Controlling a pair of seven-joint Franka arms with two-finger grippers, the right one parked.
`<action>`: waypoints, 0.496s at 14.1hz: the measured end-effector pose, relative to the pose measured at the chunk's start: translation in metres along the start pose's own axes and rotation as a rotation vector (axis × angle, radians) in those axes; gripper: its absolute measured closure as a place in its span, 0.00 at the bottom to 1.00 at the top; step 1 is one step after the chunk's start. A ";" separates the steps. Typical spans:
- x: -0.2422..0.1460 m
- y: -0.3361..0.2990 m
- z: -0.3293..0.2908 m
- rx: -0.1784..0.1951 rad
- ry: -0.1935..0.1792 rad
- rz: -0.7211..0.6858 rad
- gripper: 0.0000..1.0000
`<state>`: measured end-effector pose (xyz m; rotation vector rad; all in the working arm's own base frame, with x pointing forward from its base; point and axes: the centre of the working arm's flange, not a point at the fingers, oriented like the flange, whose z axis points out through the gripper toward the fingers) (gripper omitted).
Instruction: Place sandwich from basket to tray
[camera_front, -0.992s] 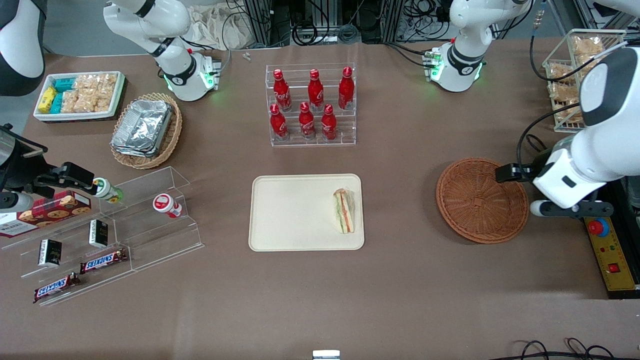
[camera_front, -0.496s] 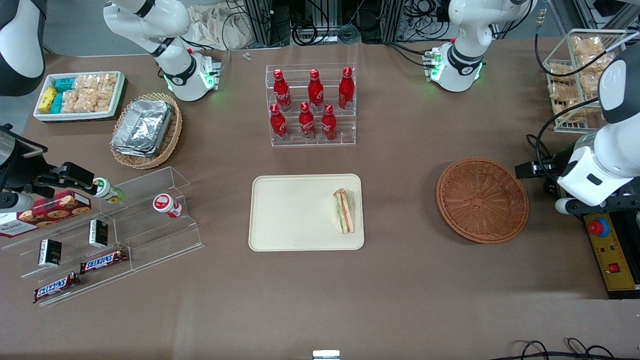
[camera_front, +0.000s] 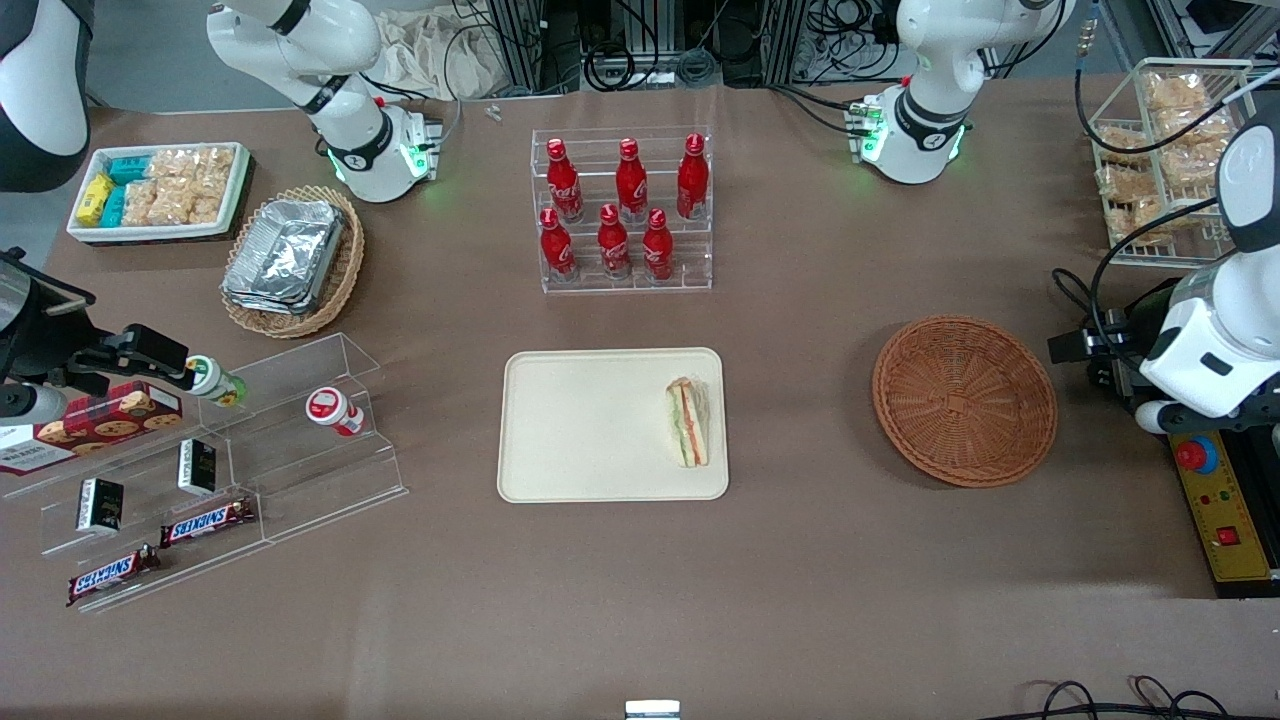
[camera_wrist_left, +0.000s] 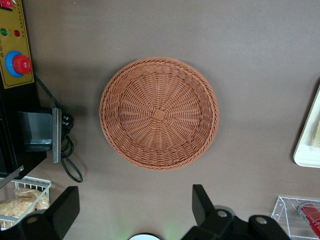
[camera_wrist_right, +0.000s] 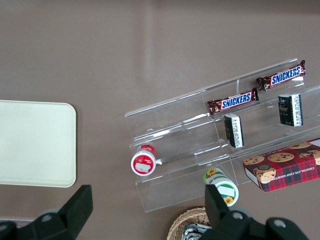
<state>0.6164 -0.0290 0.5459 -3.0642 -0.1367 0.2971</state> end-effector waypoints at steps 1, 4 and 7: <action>0.001 -0.002 0.001 -0.001 -0.002 -0.007 0.00; 0.005 -0.014 0.002 -0.029 0.005 -0.039 0.00; 0.007 -0.020 0.002 -0.035 0.011 -0.051 0.00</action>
